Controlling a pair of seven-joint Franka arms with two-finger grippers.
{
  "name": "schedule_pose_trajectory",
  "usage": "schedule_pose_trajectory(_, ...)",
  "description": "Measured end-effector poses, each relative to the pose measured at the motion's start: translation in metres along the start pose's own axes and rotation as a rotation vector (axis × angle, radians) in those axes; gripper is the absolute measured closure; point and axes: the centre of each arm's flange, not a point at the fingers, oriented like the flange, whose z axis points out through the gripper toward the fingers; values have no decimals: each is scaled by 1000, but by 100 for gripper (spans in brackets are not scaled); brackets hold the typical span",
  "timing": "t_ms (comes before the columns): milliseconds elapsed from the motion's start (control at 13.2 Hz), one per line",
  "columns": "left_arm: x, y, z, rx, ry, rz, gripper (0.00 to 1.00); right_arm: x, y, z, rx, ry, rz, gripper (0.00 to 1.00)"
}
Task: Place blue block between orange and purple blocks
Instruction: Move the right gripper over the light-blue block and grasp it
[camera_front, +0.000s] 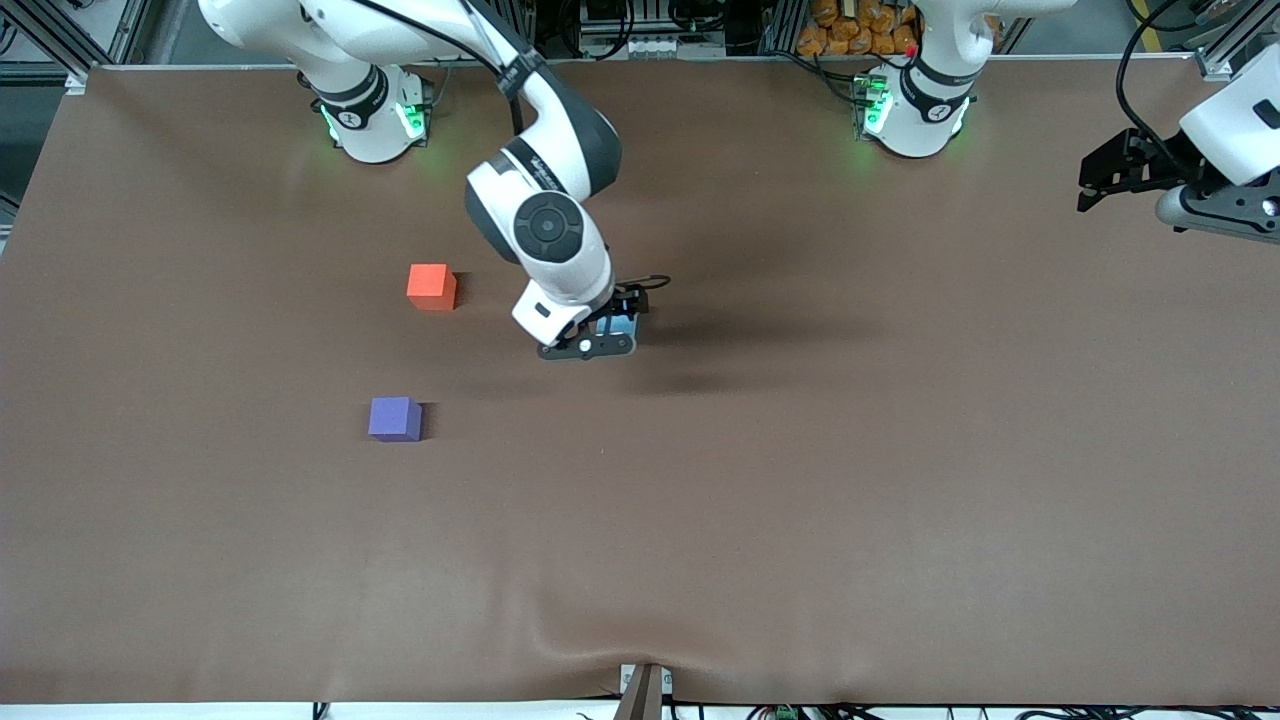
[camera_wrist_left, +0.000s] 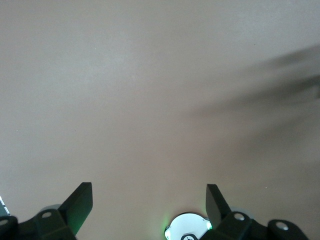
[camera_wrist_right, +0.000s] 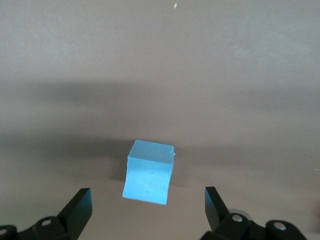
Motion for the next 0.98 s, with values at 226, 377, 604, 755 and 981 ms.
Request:
schedule_pose_trajectory(226, -3, -14, 1, -3, -1, -26, 0, -14, -6, 27, -12, -6, -12, 0)
schedule_pose_trajectory(377, -3, -15, 1, -3, 0, -29, 0, -23, -11, 39, -11, 3, -8, 0)
schedule_pose_trajectory(604, -1, -8, 0, -1, 2, -15, 0, -33, -18, 61, -19, 1, 25, 0)
schedule_pose_trajectory(755, -1, -7, 0, 0, 2, -13, 0, -31, -14, 67, -23, 2, 53, 0)
schedule_pose_trajectory(981, -1, -9, 1, -1, 0, -17, 0, -28, -9, 73, -12, 23, 105, 0)
